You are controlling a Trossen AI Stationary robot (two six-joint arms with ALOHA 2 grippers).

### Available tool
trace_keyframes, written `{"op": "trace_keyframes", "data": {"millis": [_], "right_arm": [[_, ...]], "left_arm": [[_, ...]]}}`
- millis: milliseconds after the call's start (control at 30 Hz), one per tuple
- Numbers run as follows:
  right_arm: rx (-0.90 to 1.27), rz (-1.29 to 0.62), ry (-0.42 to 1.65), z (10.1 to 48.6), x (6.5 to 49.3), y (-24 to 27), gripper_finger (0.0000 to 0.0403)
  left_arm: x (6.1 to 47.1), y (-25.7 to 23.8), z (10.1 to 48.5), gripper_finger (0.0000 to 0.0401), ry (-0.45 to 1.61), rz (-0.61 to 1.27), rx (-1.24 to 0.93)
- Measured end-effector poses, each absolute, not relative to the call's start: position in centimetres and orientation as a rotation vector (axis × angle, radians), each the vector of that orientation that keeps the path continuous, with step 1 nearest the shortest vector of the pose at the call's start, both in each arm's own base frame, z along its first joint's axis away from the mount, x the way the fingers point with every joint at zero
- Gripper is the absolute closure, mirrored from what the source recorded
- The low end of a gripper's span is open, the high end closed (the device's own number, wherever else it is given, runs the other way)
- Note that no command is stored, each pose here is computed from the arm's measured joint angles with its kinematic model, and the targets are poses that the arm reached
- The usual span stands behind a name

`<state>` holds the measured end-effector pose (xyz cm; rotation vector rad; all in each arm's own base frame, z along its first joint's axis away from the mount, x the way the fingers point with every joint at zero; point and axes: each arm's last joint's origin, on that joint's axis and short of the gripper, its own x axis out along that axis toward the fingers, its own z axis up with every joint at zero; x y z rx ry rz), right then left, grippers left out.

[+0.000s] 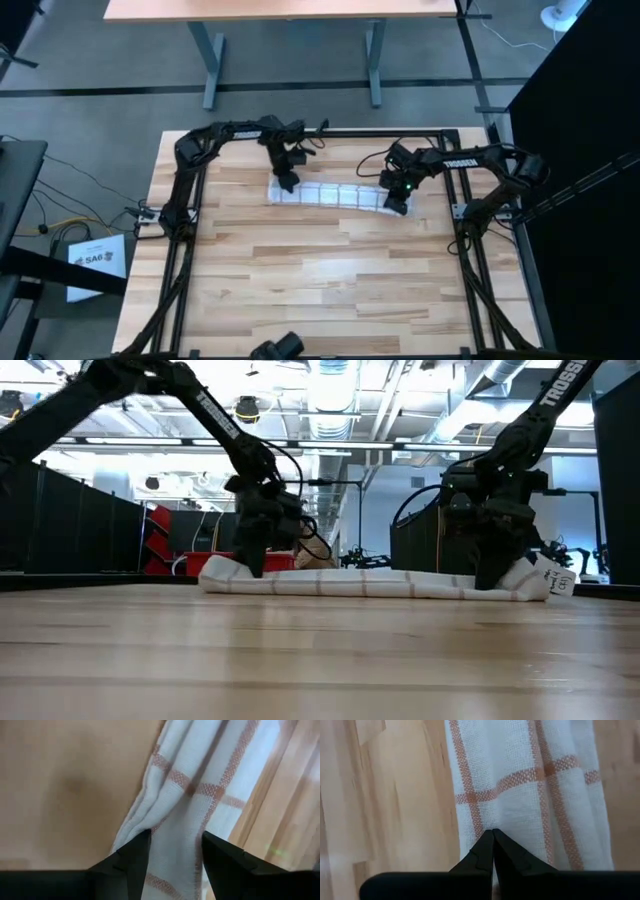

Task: Roll towel
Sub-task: Roll the white checkered towel

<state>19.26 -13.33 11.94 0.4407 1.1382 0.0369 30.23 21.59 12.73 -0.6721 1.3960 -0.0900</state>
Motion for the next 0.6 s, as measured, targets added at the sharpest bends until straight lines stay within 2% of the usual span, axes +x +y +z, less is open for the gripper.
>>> {"op": "trace_keyframes", "data": {"millis": [233, 367, 600], "right_arm": [[0.354, 0.084, 1.134, 11.9, 19.1, -13.5, 0.0403], [0.333, 0.092, 1.127, 11.9, 19.2, -13.5, 0.0403], [0.348, 0.093, 1.155, 11.9, 18.9, -13.4, 0.0403]], "left_arm": [[27.9, 18.2, 14.4, 0.0240, 1.219, 0.057, -0.517], [26.6, 17.6, 13.8, 0.0240, 1.201, 0.107, -0.505], [25.6, 17.5, 13.1, 0.0240, 1.233, 0.086, -0.497]]}}
